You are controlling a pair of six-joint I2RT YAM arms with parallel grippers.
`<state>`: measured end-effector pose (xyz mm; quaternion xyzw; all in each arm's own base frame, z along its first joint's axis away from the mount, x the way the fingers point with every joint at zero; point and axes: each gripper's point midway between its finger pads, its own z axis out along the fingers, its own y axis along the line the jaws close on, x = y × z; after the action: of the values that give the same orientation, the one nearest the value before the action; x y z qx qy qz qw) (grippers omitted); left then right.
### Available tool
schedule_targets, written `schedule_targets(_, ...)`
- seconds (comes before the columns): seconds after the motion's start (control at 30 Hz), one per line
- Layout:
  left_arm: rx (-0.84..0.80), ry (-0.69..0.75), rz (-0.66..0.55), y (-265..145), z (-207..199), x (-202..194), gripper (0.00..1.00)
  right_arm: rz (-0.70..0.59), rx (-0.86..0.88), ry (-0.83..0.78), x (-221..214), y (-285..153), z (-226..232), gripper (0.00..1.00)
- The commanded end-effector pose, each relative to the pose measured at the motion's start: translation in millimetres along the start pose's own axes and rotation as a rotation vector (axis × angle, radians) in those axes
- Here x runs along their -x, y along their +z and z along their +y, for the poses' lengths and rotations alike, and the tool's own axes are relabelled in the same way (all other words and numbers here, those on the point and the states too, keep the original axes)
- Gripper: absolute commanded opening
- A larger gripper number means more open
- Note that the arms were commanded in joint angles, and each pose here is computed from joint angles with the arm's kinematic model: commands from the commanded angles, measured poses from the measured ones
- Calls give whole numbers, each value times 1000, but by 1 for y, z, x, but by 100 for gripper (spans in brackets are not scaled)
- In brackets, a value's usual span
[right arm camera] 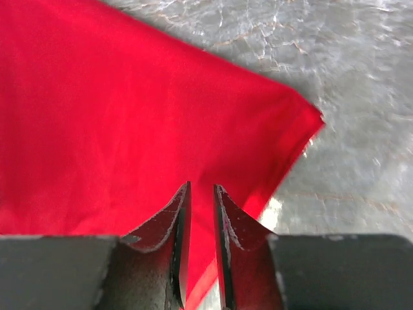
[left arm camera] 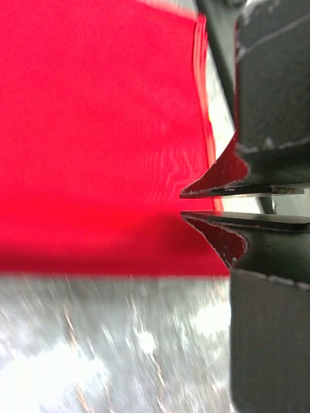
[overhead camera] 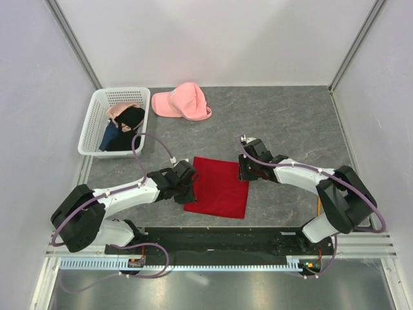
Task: Fold the napkin into a case and place the utensils inside
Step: Rotate the square-folded napkin at the center of the board, then pick up the top corner of the square-folded napkin from the center of the board.
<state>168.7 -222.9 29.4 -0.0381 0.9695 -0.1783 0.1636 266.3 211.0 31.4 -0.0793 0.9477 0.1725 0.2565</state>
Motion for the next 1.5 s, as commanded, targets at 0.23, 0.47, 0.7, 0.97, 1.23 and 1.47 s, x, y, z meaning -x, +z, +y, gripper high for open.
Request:
schedule_targets(0.23,-70,-54,51,22,-2,-23,18,-103,-112,-117,65,41,-18,25)
schedule_targets(0.47,-122,-11,12,10,-30,-3,18,-119,-203,-98,87,-11,-21,52)
schedule_targets(0.7,-149,11,-17,-10,-39,7,19,10,-102,77,9,-50,-19,55)
schedule_targets(0.97,-127,12,18,-3,-31,-2,19,63,-13,252,-37,-62,-10,45)
schedule_targets(1.23,-140,2,-4,-8,-31,0,19,109,31,274,-59,-59,-8,38)
schedule_targets(1.47,-143,3,-10,-9,-31,1,19,114,30,275,-65,-56,-11,33)
